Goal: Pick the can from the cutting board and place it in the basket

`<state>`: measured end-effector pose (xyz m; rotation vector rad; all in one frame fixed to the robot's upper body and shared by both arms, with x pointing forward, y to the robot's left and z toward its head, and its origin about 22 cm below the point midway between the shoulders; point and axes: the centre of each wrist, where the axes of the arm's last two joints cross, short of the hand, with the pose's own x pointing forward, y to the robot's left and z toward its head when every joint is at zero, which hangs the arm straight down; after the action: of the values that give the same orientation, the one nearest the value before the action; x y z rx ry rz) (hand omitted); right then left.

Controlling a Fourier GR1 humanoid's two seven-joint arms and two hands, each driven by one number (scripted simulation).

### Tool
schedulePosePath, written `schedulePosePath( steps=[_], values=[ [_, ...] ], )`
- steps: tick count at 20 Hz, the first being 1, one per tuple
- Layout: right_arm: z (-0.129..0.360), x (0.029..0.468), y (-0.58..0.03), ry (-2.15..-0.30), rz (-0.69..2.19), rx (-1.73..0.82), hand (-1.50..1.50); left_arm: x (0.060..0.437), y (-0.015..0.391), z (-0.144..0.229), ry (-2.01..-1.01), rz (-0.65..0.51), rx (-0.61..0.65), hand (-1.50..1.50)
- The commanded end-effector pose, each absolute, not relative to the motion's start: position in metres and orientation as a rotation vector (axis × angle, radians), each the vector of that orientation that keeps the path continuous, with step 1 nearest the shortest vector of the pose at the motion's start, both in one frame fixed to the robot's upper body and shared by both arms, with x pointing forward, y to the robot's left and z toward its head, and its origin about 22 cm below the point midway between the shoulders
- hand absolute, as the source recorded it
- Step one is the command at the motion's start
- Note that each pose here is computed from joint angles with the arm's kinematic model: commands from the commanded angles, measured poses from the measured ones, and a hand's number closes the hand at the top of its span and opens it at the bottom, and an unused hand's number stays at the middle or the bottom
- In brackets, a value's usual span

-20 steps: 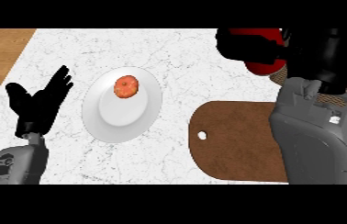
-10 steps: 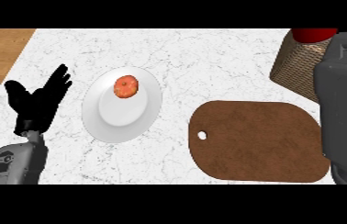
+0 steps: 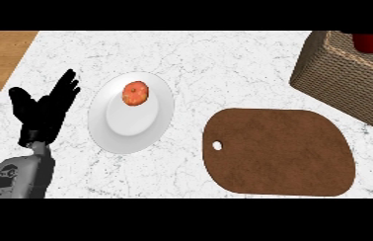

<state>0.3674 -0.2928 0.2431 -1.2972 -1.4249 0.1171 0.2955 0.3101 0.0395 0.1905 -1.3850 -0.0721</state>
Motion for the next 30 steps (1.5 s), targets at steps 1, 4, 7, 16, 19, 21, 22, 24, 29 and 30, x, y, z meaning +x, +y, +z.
schedulePosePath(
  steps=[1, 4, 7, 16, 19, 21, 22, 24, 29, 30],
  values=[
    [0.23, 0.378, -0.326, -1.458, 0.055, -1.249, 1.5, 0.297, 0.305, 0.038, -1.386, -0.078, 0.173, 0.0],
    [0.196, 0.382, -0.346, -1.429, 0.055, -1.267, 1.5, 0.285, 0.298, 0.054, -1.39, -0.075, 0.194, 0.0],
    [0.188, 0.391, -0.338, -1.439, 0.067, -1.249, 1.5, 0.312, 0.312, 0.048, -1.387, -0.077, 0.196, 0.0],
    [0.156, 0.401, -0.378, -1.38, -0.08, -1.296, -1.5, 0.295, 0.305, 0.039, -1.377, -0.088, 0.172, 0.0],
    [0.165, 0.406, -0.376, -1.478, -0.077, -1.265, -1.5, 0.307, 0.31, 0.052, -1.402, -0.078, 0.194, 0.0],
    [0.173, 0.392, -0.4, -1.513, -0.17, -1.238, -1.5, 0.29, 0.298, 0.044, -1.387, -0.087, 0.167, 0.0],
    [0.185, 0.397, -0.398, -1.497, -0.2, -1.256, -1.5, 0.289, 0.296, 0.027, -1.4, -0.092, 0.183, 0.0],
    [0.164, 0.385, -0.403, -1.475, -0.365, -1.252, -1.5, 0.284, 0.321, 0.03, -1.365, -0.067, 0.181, 0.0],
    [0.198, 0.358, -0.446, -1.537, -0.64, -1.153, -1.5, 0.289, 0.318, 0.028, -1.38, -0.069, 0.204, 0.0],
    [0.211, 0.343, -0.468, -1.535, -0.669, -1.162, -1.5, 0.3, 0.31, 0.043, -1.374, -0.045, 0.211, 0.0]
  ],
)
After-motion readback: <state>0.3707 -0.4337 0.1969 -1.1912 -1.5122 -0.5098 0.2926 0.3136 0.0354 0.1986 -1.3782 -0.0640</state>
